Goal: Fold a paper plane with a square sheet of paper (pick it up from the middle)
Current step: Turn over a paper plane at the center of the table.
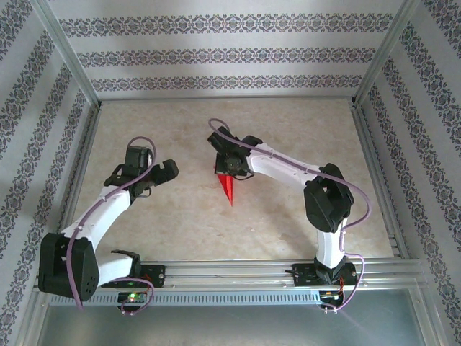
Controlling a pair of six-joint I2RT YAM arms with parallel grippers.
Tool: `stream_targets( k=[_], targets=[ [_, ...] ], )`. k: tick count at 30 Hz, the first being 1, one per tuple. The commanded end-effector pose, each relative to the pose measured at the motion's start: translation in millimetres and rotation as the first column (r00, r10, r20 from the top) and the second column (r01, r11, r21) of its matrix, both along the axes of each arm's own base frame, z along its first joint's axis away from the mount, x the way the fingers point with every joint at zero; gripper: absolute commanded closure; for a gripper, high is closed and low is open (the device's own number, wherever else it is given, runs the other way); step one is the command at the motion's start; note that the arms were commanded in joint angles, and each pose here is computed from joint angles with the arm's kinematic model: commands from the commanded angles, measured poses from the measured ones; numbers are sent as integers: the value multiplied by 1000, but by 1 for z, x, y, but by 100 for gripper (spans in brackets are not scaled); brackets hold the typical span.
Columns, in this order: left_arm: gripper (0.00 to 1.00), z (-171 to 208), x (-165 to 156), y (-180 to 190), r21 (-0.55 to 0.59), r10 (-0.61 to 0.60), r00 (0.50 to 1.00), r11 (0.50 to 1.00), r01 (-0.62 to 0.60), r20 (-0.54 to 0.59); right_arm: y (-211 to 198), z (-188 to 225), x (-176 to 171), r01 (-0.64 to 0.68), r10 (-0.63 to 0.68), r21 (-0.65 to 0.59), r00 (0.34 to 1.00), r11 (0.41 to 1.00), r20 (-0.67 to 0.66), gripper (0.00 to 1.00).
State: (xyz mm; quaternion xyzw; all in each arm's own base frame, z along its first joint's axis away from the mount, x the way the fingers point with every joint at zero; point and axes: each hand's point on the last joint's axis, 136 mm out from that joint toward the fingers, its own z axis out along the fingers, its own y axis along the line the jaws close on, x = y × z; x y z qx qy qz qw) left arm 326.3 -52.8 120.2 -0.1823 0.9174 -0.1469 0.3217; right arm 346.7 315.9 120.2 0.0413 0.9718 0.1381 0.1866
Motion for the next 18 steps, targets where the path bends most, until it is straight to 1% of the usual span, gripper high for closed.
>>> stream_targets(
  k=[1,5,8,12,15,18],
  targets=[
    [0,15,-5,15,-8,87,996,996,-87,14,53,41,12,-203,183,221,977,954,108,97],
    [0,29,-10,20,-20,123,991,992,-122,46,83,46,15,-275,245,381,961,883,124,96],
    [0,38,-12,19,-38,128,989,991,-126,72,91,35,19,-268,249,480,963,835,104,96],
    [0,42,-12,7,-105,93,992,991,-84,90,87,5,22,-222,235,528,971,819,44,95],
    [4,39,-9,-10,-180,44,996,983,-29,80,81,-13,24,-186,221,576,975,796,9,95],
    [7,33,-4,-27,-270,1,998,963,17,65,66,-35,23,-138,191,575,981,807,-32,95]
  ],
)
